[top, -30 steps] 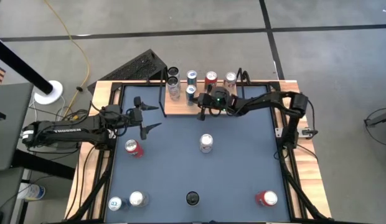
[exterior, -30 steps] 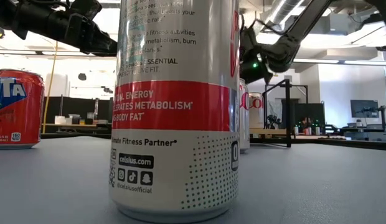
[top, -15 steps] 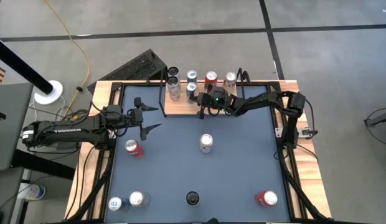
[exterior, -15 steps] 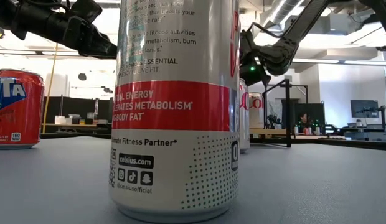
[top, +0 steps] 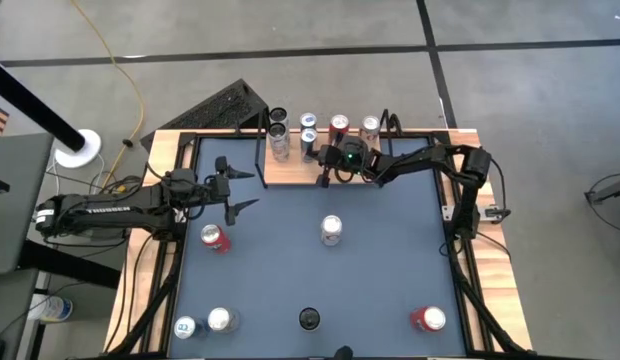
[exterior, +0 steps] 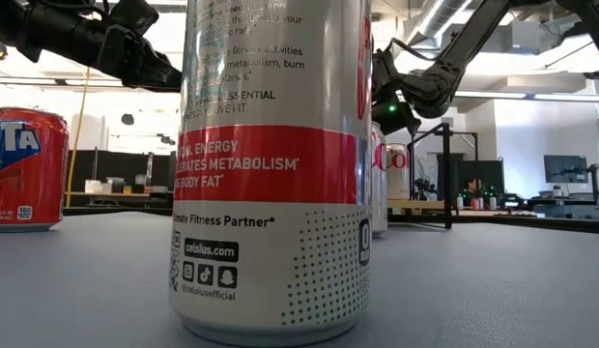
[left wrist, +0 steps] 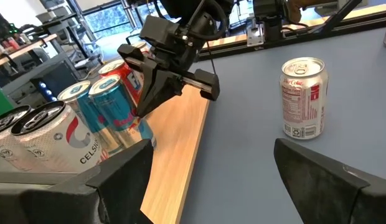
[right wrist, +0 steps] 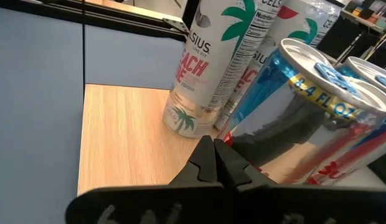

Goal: Place canned beverage on shelf
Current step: Put the top blue soda can on the shelf aligned with the other blue soda can, then put the bottom red soda can on the shelf aligned with the other red soda can

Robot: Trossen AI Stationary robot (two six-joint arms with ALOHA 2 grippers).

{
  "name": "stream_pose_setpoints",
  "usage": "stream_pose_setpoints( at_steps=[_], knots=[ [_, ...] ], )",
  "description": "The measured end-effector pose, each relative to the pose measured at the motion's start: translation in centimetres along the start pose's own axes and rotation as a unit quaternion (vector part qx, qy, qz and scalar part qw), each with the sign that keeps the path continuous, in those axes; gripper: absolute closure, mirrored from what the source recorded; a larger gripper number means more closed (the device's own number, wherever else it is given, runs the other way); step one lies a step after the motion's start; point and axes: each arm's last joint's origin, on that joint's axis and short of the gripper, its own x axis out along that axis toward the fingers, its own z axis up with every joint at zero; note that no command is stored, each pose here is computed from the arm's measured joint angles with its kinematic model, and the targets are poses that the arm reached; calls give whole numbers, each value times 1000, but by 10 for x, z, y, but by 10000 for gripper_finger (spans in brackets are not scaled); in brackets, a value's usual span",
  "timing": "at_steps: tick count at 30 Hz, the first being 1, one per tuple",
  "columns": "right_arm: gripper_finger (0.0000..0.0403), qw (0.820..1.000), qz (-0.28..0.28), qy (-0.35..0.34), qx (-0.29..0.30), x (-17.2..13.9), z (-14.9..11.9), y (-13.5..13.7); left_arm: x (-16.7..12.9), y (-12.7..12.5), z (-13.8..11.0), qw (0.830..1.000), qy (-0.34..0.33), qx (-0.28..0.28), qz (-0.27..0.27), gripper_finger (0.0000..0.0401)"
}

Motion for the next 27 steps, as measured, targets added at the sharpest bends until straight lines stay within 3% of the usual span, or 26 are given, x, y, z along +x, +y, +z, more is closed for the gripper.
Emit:
stream_pose_setpoints(
  at_steps=[13,17,22,27],
  knots=[
    [403,1000,0,-18,3,0,4,3,0,0,-2,1000,8,-3,-2,79],
    [403,999,23,-15,20,-12,20,13,0,-1,-3,1000,13,-3,-4,79],
    [403,996,84,1,8,-55,64,36,0,-2,-6,999,28,-6,-13,79],
    [403,987,156,-10,22,-127,110,58,0,-3,-6,999,28,-19,-34,79]
  ],
)
